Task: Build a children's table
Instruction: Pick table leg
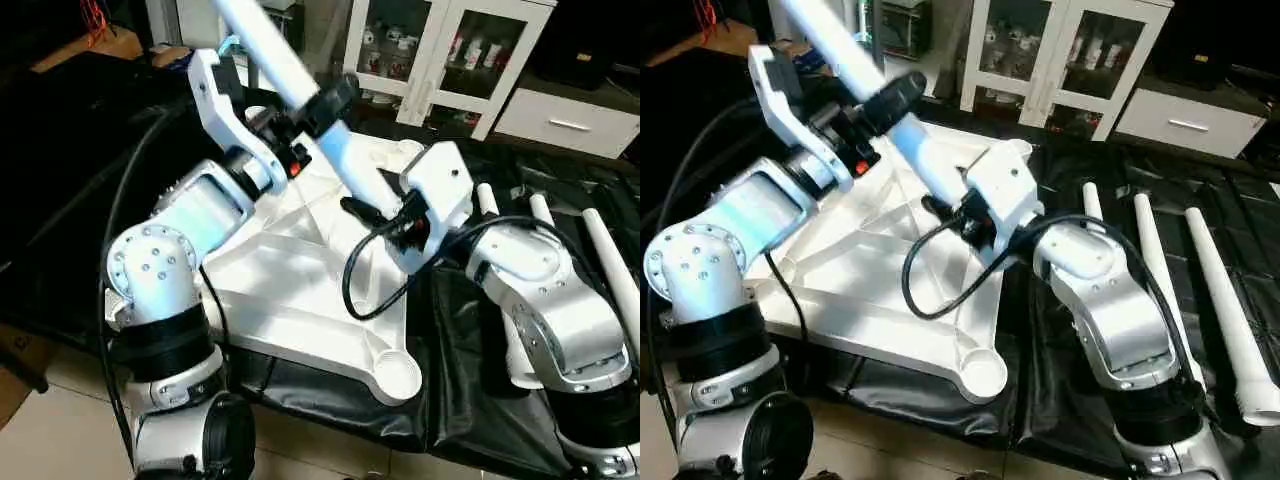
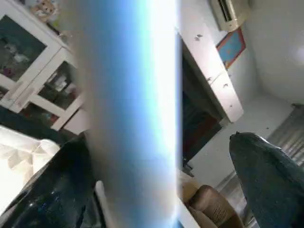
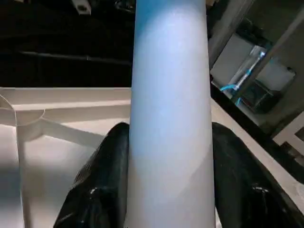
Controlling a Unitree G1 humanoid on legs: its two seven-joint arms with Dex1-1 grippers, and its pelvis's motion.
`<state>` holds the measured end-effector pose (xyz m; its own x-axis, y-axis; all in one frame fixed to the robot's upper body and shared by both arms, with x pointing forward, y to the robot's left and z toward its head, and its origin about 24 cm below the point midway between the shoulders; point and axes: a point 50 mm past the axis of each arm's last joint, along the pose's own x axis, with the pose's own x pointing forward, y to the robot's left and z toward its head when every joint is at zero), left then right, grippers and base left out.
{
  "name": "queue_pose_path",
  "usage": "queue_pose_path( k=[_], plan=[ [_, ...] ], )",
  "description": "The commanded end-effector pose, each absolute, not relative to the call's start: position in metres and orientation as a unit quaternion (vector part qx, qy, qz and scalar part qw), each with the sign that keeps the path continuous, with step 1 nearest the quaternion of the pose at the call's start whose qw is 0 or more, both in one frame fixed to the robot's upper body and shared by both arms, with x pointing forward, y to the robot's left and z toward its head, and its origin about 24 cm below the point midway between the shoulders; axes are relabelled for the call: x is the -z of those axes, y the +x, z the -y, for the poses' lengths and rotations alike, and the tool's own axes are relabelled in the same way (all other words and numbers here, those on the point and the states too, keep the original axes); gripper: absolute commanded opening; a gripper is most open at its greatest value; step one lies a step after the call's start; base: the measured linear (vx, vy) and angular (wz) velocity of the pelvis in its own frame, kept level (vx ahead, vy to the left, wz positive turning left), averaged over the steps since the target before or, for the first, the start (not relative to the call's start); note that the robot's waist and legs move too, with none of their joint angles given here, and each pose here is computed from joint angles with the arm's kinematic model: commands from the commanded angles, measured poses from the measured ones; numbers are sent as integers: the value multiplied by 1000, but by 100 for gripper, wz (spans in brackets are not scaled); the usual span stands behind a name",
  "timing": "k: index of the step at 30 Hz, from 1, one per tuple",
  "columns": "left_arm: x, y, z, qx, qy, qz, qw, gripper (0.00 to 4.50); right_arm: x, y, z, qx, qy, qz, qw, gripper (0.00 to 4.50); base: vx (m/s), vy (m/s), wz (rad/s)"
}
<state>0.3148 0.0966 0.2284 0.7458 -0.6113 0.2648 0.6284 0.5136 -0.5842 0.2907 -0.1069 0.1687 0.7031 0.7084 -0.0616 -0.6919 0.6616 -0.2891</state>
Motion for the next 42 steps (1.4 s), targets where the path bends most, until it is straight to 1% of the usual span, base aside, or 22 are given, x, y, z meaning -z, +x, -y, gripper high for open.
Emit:
queue_pose_path(
  k=[1, 4, 6, 8, 9, 10, 11, 12, 17, 18, 20, 21, 22, 23, 24, 26, 27, 30, 35, 42],
  plan=[
    [-233, 315, -94, 360, -349, 8, 865, 423, -175, 288, 107, -381, -158, 51, 910, 184, 0, 0, 0],
    [-232, 318, -96, 347, -360, 3, 866, 410, -174, 287, 107, -382, -159, 51, 909, 184, 0, 0, 0],
    [-232, 319, -98, 344, -359, 4, 867, 379, -173, 287, 107, -381, -157, 51, 910, 184, 0, 0, 0],
    [-233, 318, -98, 348, -354, 8, 868, 370, -172, 286, 107, -378, -156, 51, 911, 184, 0, 0, 0],
    [-234, 318, -98, 349, -352, 9, 868, 351, -172, 286, 107, -377, -156, 52, 912, 184, 0, 0, 0],
    [-233, 318, -98, 350, -351, 9, 869, 351, -172, 286, 107, -373, -156, 52, 913, 184, 0, 0, 0],
    [-233, 318, -98, 348, -345, 8, 872, 336, -172, 287, 107, -370, -155, 52, 915, 184, 0, 0, 0],
    [-233, 318, -98, 349, -345, 8, 871, 336, -172, 287, 107, -369, -155, 52, 915, 184, 0, 0, 0],
    [-233, 317, -95, 355, -343, 5, 870, 296, -170, 288, 109, -364, -156, 49, 917, 184, 0, 0, 0],
    [-233, 317, -95, 355, -343, 5, 870, 296, -170, 288, 109, -364, -156, 49, 917, 184, 0, 0, 0],
    [-232, 318, -95, 351, -344, 2, 871, 270, -169, 288, 109, -363, -157, 48, 917, 184, 0, 0, 0],
    [-232, 318, -95, 352, -345, 3, 870, 270, -169, 288, 109, -363, -158, 48, 917, 184, 0, 0, 0],
    [-232, 319, -95, 352, -347, 4, 869, 255, -169, 288, 109, -363, -158, 48, 917, 184, 0, 0, 0],
    [-233, 319, -95, 353, -347, 5, 869, 255, -169, 289, 109, -363, -159, 48, 917, 184, 0, 0, 0],
    [-233, 319, -95, 354, -345, 5, 869, 238, -169, 289, 109, -364, -160, 48, 916, 184, 0, 0, 0],
    [-233, 318, -94, 359, -342, 6, 868, 222, -169, 288, 108, -367, -161, 48, 915, 184, 0, 0, 0],
    [-234, 317, -93, 364, -341, 6, 867, 222, -169, 288, 108, -370, -164, 49, 913, 184, 0, 0, 0],
    [-234, 316, -91, 370, -341, 7, 864, 193, -169, 288, 107, -373, -167, 49, 912, 184, 0, 0, 0],
    [-233, 316, -92, 365, -347, 4, 864, 177, -170, 288, 107, -369, -164, 52, 913, 184, 0, 0, 0],
    [-235, 321, -98, 347, -351, 10, 870, 175, -171, 289, 109, -359, -161, 55, 918, 184, 0, 0, 0]
  ],
)
